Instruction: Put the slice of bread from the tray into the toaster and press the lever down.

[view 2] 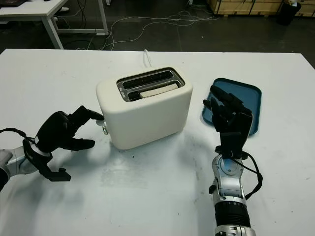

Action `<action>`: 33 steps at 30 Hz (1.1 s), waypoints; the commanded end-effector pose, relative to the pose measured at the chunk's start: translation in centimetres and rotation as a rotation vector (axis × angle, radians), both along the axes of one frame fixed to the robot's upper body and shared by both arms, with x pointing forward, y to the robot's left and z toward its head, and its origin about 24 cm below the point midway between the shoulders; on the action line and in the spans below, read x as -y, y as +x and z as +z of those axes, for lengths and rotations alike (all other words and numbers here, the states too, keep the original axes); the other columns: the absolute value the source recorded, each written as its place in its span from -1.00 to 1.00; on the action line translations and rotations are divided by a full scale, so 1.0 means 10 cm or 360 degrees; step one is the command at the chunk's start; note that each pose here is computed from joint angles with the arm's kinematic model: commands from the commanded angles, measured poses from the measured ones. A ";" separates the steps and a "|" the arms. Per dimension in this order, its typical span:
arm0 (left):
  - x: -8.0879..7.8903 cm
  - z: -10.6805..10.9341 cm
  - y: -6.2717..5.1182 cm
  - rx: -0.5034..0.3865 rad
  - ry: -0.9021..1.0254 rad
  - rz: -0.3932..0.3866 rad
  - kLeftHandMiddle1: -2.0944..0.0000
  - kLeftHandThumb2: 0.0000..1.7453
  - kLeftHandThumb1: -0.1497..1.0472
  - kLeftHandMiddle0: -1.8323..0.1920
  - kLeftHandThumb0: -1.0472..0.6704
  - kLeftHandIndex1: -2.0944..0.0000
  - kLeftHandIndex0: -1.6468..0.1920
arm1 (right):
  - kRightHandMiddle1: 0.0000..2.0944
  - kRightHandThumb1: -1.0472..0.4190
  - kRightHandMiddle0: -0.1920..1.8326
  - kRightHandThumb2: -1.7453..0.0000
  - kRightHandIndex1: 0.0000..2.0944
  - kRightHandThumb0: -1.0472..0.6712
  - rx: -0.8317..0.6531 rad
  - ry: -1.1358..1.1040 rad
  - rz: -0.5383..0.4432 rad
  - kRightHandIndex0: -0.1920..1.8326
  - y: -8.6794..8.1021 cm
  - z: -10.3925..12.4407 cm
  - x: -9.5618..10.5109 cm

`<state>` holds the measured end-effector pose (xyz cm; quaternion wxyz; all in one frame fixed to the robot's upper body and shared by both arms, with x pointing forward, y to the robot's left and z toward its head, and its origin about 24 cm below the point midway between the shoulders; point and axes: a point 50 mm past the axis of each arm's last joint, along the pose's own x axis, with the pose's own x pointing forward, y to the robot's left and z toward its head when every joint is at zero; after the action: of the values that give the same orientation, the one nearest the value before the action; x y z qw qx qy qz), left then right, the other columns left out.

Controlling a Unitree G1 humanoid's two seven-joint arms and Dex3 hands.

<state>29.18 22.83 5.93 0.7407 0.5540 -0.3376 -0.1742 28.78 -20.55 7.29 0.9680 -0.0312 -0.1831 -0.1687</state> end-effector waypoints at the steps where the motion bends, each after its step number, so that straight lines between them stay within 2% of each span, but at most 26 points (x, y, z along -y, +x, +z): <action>1: -0.04 -0.20 -0.07 -0.0143 0.0180 0.0011 -0.67 -0.18 0.79 -0.64 -0.81 -0.47 0.58 | -1.00 -0.83 0.22 0.81 -1.00 -0.51 0.0046 -0.0011 -0.0003 0.35 -0.02 0.03 0.02; 13: -0.07 -0.19 -0.09 -0.0163 0.0218 -0.0017 -0.67 -0.14 0.79 -0.63 -0.81 -0.47 0.58 | -1.00 -0.83 0.22 0.81 -1.00 -0.51 0.0042 -0.0023 -0.0009 0.36 -0.02 0.03 0.03; 16: -0.06 -0.18 -0.14 -0.0160 0.0190 -0.0064 -0.67 -0.16 0.79 -0.63 -0.81 -0.47 0.60 | -1.00 -0.83 0.21 0.81 -1.00 -0.50 0.0047 -0.0025 -0.0005 0.35 -0.05 0.04 0.02; 17: -0.06 -0.24 -0.19 -0.0182 0.0182 -0.0072 -0.67 -0.19 0.79 -0.61 -0.80 -0.48 0.60 | -1.00 -0.83 0.21 0.81 -1.00 -0.50 0.0048 -0.0029 -0.0007 0.35 -0.06 0.04 0.02; 19: -0.08 -0.53 -0.33 -0.0363 0.0278 -0.0004 -0.67 -0.29 0.79 -0.58 -0.81 -0.49 0.54 | -1.00 -0.83 0.21 0.81 -1.00 -0.49 0.0050 -0.0026 -0.0005 0.35 -0.08 0.04 0.02; 20: -0.10 -0.71 -0.43 -0.0485 0.0325 0.0047 -0.64 -0.33 0.79 -0.53 -0.85 -0.46 0.35 | -1.00 -0.83 0.20 0.81 -1.00 -0.49 0.0049 -0.0012 -0.0003 0.35 -0.09 0.03 0.02; 22: -0.12 -1.02 -0.64 -0.0736 0.0416 0.0149 -0.42 -0.35 0.79 -0.43 -0.86 -0.30 0.19 | -1.00 -0.83 0.21 0.82 -1.00 -0.50 0.0027 0.0013 0.0003 0.34 -0.11 0.00 0.05; 23: -0.13 -1.11 -0.71 -0.0834 0.0435 0.0185 -0.27 -0.40 0.79 -0.33 -0.86 -0.21 0.14 | -1.00 -0.83 0.21 0.82 -1.00 -0.51 0.0014 0.0009 0.0002 0.35 -0.11 -0.01 0.06; 24: -0.13 -1.16 -0.74 -0.0889 0.0468 0.0203 -0.27 -0.44 0.79 -0.39 -0.87 -0.17 0.13 | -1.00 -0.83 0.21 0.82 -1.00 -0.53 0.0004 0.0001 0.0000 0.35 -0.12 -0.02 0.07; 25: -0.13 -1.17 -0.74 -0.0921 0.0501 0.0193 -0.28 -0.48 0.79 -0.50 -0.86 -0.15 0.14 | -1.00 -0.83 0.21 0.82 -1.00 -0.54 0.0004 -0.0007 0.0000 0.35 -0.12 -0.02 0.07; 27: -0.12 -1.16 -0.70 -0.0950 0.0540 0.0175 -0.12 -0.59 0.79 -0.47 -0.86 -0.14 0.19 | -1.00 -0.83 0.22 0.82 -1.00 -0.55 0.0015 -0.0030 0.0000 0.35 -0.11 -0.01 0.07; 28: -0.11 -1.15 -0.67 -0.0953 0.0564 0.0162 -0.09 -0.59 0.79 -0.48 -0.86 -0.14 0.20 | -1.00 -0.83 0.22 0.82 -1.00 -0.55 0.0022 -0.0039 0.0002 0.35 -0.11 -0.01 0.06; 30: -0.10 -1.13 -0.64 -0.0964 0.0569 0.0151 -0.03 -0.47 0.79 -0.31 -0.90 -0.17 0.19 | -1.00 -0.83 0.22 0.81 -1.00 -0.56 0.0020 -0.0039 0.0010 0.34 -0.11 -0.01 0.05; 33: -0.09 -1.11 -0.63 -0.0938 0.0528 0.0150 0.04 -0.45 0.79 -0.30 -0.90 -0.13 0.13 | -1.00 -0.83 0.22 0.81 -0.99 -0.57 0.0013 -0.0017 0.0016 0.35 -0.10 -0.02 0.05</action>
<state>28.10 22.46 2.81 0.7897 0.5245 -0.2766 -0.1575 27.92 -20.83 7.03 0.9688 -0.0297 -0.1823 -0.1655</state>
